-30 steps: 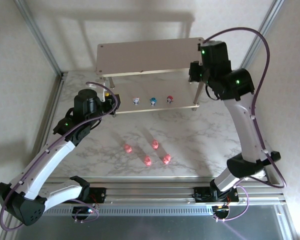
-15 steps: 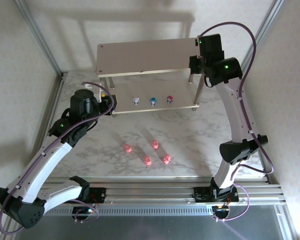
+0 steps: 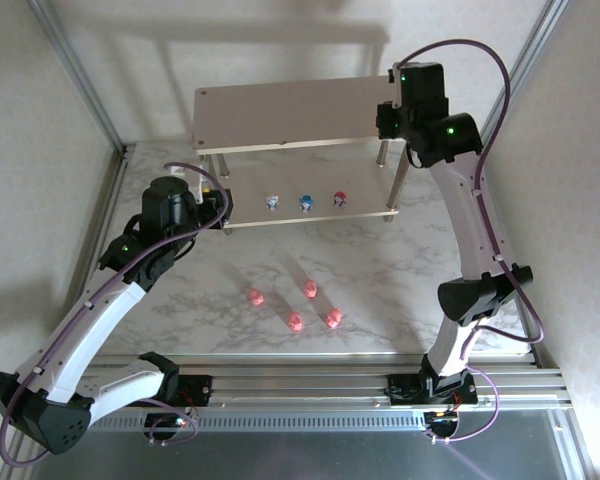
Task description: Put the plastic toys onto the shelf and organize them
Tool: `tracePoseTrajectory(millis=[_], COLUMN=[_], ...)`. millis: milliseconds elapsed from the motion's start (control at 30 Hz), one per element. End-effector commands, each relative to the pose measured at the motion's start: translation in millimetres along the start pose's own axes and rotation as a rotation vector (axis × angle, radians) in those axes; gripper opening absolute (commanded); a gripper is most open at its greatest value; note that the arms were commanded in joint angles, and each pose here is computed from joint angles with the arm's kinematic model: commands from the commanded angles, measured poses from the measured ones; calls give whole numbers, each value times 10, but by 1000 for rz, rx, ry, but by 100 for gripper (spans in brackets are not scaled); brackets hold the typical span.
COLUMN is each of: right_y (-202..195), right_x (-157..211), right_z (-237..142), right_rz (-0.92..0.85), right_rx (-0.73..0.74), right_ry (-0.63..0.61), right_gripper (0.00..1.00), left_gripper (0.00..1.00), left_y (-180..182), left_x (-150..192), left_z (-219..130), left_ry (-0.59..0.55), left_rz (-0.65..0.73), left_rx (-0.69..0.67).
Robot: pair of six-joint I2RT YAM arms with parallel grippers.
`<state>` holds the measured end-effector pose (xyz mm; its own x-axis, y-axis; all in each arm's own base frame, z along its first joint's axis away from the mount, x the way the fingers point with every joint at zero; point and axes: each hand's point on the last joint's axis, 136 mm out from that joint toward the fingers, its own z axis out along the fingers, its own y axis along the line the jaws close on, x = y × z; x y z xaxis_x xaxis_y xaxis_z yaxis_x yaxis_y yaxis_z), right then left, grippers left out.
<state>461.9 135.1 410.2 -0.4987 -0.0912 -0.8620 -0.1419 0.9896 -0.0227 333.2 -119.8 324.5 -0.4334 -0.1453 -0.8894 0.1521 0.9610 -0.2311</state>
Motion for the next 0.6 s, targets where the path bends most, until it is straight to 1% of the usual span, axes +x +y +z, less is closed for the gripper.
tracePoseTrajectory(millis=[0, 200, 333, 433, 567], right_y=[47, 76, 68, 74, 71], right_x=[-9, 149, 208, 248, 285], right_z=[128, 273, 352, 430, 515], right_rz=[-10, -16, -14, -10, -2], right_rx=[-21, -25, -19, -19, -17], right_ry=[1, 61, 81, 95, 108], right_gripper=[16, 18, 24, 33, 34], left_gripper=[48, 48, 48, 48, 48], left_y=[41, 61, 67, 73, 87], left_x=[-105, -84, -90, -86, -77], left_z=[-36, -14, -9, -4, 2], left_ry=[-25, -16, -17, -14, -11], left_rz=[-5, -4, -4, -4, -4], left_rx=[-17, -23, -23, -26, -30])
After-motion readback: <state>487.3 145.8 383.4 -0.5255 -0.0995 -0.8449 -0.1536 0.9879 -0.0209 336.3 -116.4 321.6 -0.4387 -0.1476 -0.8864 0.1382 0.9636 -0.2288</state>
